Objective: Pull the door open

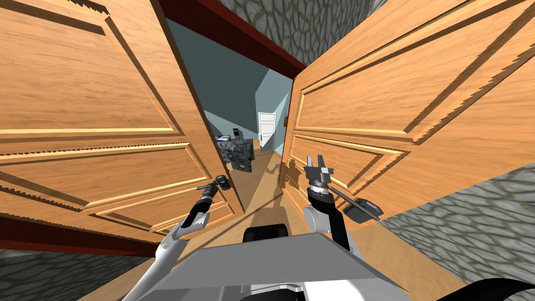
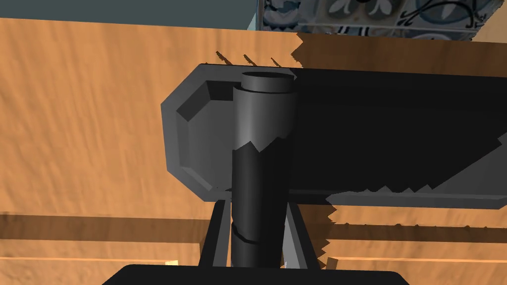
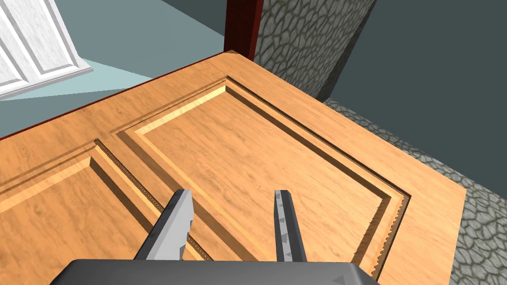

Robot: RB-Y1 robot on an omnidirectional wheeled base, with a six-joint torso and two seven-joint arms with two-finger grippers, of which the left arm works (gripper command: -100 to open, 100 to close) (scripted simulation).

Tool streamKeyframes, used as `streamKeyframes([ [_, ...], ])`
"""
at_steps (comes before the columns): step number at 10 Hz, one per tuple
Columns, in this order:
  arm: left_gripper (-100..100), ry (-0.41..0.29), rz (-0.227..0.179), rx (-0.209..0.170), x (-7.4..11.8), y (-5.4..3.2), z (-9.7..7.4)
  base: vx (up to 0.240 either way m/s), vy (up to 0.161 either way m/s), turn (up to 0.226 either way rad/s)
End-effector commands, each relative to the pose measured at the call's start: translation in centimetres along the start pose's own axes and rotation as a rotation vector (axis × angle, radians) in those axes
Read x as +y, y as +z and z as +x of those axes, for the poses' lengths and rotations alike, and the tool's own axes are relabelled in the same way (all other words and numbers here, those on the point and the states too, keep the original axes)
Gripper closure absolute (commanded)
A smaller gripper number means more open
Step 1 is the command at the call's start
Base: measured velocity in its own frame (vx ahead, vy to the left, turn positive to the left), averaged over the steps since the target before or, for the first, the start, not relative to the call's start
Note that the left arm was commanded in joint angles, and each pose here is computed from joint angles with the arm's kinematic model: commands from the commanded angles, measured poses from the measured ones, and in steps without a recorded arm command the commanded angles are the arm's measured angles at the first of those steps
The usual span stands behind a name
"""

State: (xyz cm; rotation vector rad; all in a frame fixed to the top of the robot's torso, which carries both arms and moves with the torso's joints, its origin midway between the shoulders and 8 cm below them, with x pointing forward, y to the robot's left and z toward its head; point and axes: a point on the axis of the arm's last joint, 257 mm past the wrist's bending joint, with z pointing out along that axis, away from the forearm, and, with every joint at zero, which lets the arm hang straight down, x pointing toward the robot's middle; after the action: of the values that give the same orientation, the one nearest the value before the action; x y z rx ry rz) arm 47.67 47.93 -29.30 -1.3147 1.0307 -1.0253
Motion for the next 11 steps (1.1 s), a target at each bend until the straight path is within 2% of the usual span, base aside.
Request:
streamKeyframes([
  [1,100,-0.002,0.001,0.002,0.0,-0.07,0.1,-0.203,0.105,-0.23],
  [3,100,-0.002,0.002,0.0,0.0,-0.13,-0.1,-0.257,0.116,-0.223],
  [5,100,-0.004,0.005,0.005,-0.1,0.03,0.3,-0.177,0.01,-0.094],
  [11,100,-0.002,0.003,0.073,0.0,-1.56,0.7,-0.212,0.052,-0.136],
])
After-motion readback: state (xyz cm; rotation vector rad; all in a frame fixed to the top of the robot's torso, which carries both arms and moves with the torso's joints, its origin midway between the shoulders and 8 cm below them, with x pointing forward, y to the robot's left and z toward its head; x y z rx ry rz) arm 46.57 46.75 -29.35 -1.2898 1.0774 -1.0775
